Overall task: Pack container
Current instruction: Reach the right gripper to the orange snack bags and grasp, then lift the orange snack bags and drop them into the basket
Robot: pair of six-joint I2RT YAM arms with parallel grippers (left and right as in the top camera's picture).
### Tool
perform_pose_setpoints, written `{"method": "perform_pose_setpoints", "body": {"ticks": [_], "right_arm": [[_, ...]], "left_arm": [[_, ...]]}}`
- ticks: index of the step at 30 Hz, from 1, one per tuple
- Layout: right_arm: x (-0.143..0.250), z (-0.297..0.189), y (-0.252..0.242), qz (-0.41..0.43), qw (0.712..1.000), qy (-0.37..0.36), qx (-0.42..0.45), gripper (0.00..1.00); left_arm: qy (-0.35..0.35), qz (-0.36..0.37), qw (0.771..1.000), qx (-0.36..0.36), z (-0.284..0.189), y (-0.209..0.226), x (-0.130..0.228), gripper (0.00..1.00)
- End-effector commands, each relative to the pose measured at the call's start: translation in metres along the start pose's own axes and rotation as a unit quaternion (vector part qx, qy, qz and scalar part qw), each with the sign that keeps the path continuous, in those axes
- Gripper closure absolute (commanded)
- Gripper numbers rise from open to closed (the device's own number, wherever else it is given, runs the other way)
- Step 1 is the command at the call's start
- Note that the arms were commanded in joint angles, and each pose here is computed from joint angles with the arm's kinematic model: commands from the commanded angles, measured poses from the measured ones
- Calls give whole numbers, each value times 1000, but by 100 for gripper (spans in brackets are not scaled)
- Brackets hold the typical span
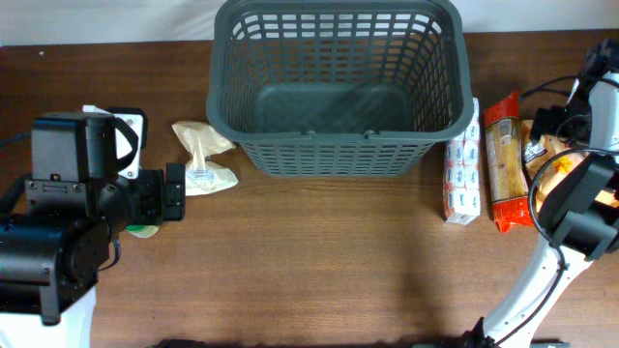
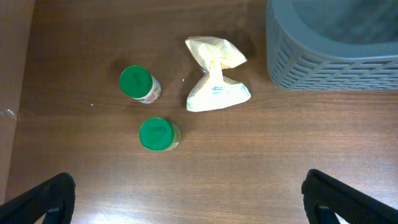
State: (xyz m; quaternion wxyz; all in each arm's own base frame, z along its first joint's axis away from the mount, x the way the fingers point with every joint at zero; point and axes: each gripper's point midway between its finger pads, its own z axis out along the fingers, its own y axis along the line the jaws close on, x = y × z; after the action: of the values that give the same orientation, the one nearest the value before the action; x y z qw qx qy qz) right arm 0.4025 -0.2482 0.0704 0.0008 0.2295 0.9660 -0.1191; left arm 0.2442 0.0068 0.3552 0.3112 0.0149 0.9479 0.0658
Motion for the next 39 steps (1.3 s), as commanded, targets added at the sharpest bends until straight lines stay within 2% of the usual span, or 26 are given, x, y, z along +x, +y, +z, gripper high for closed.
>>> {"method": "perform_pose_setpoints", "body": {"ticks": [1,9,10,11,15,16,17,20,25,31,36,37,39], "right_arm": [[2,24,-16,11,1000,20,18,1],[15,88,-2,13,996,81,17,0],[20,96,1,16,995,94,16,4],[24,104,3,14,994,105,15,12],[39,127,15,8,990,143,-1,32],[41,130,17,9,989,147,-5,43],[42,131,19,9,989,150,-9,60],[42,132,20,18,988,152,-8,94],[49,130,19,56,985,165,-2,96],[52,109,25,65,983,171,-30,96],[32,48,20,80,989,110,-63,96],[22,12,18,88,990,67,-83,96],[12,-30,12,93,991,13,-90,96]], "left_arm": [[-2,-5,1000,-7,0,3,-1,1],[-2,-5,1000,-7,0,3,-1,1],[-2,-5,1000,-7,0,3,-1,1],[-2,-4,1000,-7,0,3,-1,1],[-2,-4,1000,-7,0,3,-1,1],[-2,-5,1000,-7,0,3,-1,1],[-2,-5,1000,-7,0,3,-1,1],[-2,-5,1000,-7,0,3,-1,1],[-2,-5,1000,-7,0,3,-1,1],[-2,-5,1000,-7,0,3,-1,1],[-2,-5,1000,-7,0,3,-1,1],[-2,-5,1000,-7,0,3,-1,1],[-2,-5,1000,-7,0,3,-1,1]]}}
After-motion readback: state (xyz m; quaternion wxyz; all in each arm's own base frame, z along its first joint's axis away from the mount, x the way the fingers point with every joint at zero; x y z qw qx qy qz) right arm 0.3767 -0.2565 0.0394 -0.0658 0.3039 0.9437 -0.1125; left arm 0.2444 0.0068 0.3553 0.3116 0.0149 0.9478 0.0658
